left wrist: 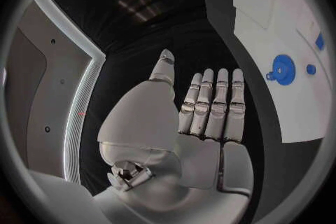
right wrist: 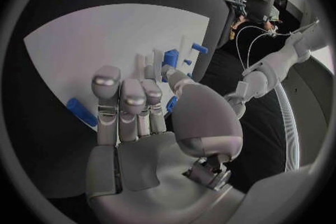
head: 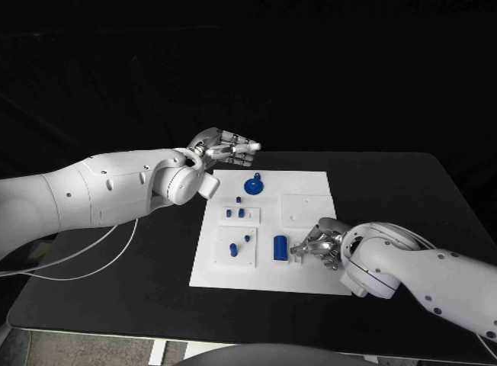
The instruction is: Assemble the parts on the task board
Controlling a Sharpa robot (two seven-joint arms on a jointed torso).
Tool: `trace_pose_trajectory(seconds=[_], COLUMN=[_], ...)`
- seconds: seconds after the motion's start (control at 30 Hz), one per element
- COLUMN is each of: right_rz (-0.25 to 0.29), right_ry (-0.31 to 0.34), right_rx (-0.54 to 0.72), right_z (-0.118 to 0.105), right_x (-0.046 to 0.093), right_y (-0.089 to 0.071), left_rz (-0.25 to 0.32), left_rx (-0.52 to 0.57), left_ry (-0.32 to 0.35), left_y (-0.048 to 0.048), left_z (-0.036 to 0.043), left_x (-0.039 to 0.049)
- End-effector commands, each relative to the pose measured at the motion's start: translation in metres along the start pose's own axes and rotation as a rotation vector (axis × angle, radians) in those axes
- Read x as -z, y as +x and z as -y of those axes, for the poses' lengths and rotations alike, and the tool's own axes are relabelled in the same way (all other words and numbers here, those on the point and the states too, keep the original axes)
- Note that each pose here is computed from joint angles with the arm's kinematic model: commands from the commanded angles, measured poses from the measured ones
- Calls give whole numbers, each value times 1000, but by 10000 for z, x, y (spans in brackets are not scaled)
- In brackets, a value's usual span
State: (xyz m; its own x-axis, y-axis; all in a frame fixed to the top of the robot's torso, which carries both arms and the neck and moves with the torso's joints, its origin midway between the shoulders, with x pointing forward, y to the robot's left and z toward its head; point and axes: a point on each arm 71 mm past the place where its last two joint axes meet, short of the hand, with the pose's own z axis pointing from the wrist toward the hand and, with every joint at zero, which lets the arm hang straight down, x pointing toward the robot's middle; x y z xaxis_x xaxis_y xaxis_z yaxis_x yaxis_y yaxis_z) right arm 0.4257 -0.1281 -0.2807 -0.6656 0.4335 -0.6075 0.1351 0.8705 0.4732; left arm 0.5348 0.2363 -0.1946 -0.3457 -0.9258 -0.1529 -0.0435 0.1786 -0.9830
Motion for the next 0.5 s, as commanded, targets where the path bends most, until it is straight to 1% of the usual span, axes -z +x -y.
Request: trace_pose_trajectory(seconds=[0.03,0.27,0.5], right_rz=[-3,-6,37], right_ry=[1,-8,-22], right_rx=[5,-6,-36], right_z=[11,15,67], right_x=[11,21,51], right_y=[13,19,-53], left_rz=[-14,-12,-10], left_rx=[10,10,9], left_ry=[2,1,1], left_y=[9,0,-9], left_z=[7,5,4], left_x=[2,2,3])
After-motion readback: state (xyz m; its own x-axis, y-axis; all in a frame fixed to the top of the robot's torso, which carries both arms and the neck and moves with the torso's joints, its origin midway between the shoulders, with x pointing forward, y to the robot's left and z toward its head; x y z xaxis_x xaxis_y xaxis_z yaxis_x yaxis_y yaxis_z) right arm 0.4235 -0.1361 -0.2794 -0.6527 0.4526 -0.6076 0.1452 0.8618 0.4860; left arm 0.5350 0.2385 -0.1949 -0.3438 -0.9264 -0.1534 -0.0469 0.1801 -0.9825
